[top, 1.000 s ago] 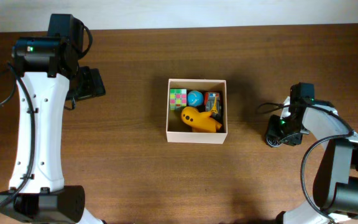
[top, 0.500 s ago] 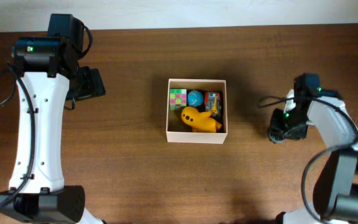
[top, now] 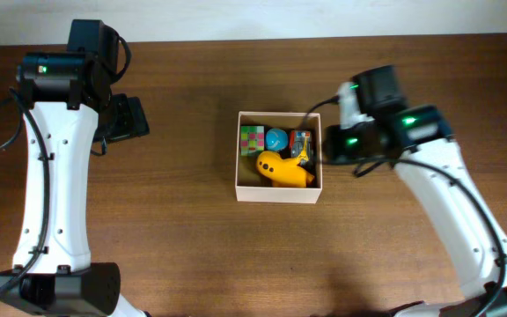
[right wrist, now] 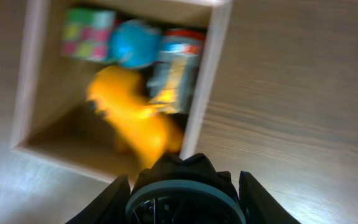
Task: Pack container
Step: 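Carry the black puck into the box and release it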
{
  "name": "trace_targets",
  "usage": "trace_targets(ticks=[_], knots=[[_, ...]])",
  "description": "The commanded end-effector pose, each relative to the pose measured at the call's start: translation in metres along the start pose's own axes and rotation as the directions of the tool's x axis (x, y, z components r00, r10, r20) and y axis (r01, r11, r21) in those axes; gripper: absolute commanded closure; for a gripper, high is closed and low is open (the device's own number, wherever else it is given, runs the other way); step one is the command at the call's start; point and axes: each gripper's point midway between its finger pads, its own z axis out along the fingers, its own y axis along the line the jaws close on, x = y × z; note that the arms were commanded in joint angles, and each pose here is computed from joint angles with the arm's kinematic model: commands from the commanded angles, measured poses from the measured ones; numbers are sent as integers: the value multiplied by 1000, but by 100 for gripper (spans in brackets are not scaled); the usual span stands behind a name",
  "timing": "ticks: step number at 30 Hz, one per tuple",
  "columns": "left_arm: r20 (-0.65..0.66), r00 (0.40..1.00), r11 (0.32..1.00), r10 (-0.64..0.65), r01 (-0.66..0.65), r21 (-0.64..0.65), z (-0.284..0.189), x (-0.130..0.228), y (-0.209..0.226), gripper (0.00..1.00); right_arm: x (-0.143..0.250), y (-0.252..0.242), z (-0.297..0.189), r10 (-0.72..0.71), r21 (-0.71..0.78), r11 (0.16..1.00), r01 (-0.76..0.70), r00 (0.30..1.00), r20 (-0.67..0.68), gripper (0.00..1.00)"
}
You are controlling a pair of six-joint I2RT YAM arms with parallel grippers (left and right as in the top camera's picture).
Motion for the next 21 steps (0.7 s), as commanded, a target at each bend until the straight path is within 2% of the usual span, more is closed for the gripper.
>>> trace_targets(ticks=[1,7,13,17,19,20,21], knots=[[30,1000,1000,0,0,10,-9,-2,3,1,1,36,4,-81,-37,996,81,997,7,57],[30,1000,1000,0,0,10,-9,-2,3,1,3,69,35,-184,-25,983,183,983,-8,56],[30,1000,1000,0,0,10,-9,-2,3,1,10,79,78,-206,-36,978,203,975,-79,56],[30,1000,1000,0,0,10,-9,-2,3,1,12,78,88,-205,-35,979,202,974,-95,56],[30,1000,1000,0,0,10,-9,-2,3,1,7,80,89,-210,-39,978,207,975,-75,41],[30,1000,1000,0,0,10,-9,-2,3,1,5,81,88,-219,-41,975,217,974,-65,36],[30,1000,1000,0,0,10,-9,-2,3,1,4,81,88,-230,-40,973,228,971,-61,36]])
